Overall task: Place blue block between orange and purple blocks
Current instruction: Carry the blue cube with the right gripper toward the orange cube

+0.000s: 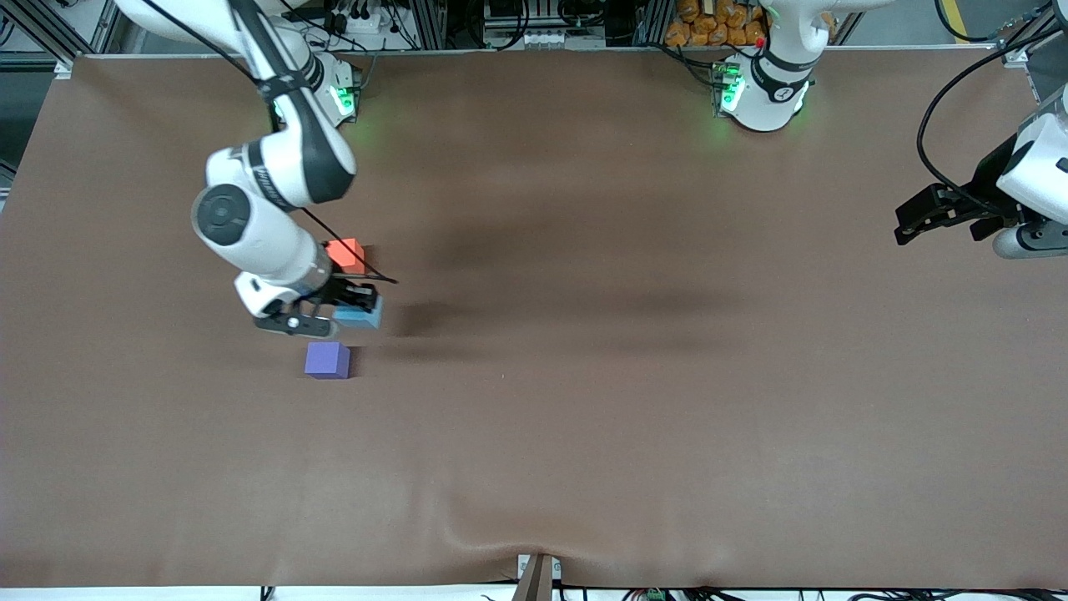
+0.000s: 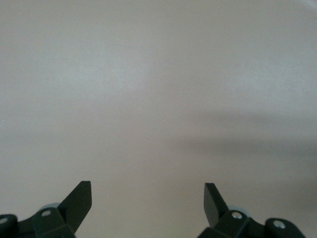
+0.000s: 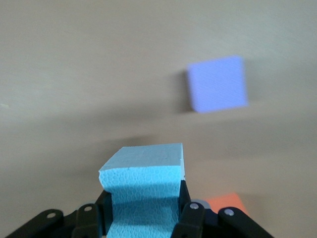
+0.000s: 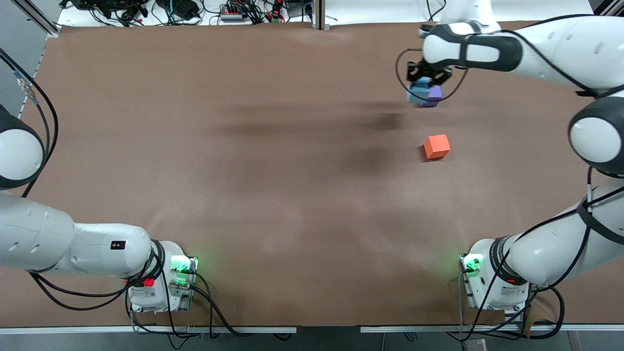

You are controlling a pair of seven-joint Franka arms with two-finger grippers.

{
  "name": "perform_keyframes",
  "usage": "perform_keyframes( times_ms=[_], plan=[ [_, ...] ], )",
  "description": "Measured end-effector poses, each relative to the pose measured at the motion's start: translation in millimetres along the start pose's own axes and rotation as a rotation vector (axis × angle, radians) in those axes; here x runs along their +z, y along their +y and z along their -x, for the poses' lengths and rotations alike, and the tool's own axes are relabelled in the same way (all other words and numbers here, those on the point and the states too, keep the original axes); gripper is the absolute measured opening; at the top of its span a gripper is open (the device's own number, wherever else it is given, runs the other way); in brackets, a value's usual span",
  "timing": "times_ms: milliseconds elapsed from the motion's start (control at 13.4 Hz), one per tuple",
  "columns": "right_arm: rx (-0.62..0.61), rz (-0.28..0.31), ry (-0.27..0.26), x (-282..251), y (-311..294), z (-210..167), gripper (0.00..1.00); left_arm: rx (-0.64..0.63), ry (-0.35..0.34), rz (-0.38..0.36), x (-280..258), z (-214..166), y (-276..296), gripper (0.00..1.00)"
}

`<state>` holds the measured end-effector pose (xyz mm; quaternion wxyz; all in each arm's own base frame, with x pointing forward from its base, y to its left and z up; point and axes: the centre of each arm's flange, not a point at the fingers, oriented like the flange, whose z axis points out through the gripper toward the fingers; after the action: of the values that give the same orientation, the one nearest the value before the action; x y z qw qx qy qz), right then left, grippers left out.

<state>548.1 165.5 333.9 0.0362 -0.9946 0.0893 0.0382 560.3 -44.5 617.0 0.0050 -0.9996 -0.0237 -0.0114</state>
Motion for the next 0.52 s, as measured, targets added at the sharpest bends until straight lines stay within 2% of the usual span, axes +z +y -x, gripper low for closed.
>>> perform_keyframes(
  times_ms=[149, 374, 523],
  plan=[
    [0.019, 0.013, -0.032, 10, 28, 2, 0.52, 0.003, -0.001, 0.001, 0, 0, 2, 1.0],
    [0.004, 0.015, -0.021, 35, 47, 7, 0.52, 0.005, -0.002, 0.0, 1, 0, 3, 1.0],
    [-0.03, 0.018, -0.032, 48, 67, 2, 0.52, 0.005, -0.002, 0.0, 1, 0, 3, 1.0]
  ],
)
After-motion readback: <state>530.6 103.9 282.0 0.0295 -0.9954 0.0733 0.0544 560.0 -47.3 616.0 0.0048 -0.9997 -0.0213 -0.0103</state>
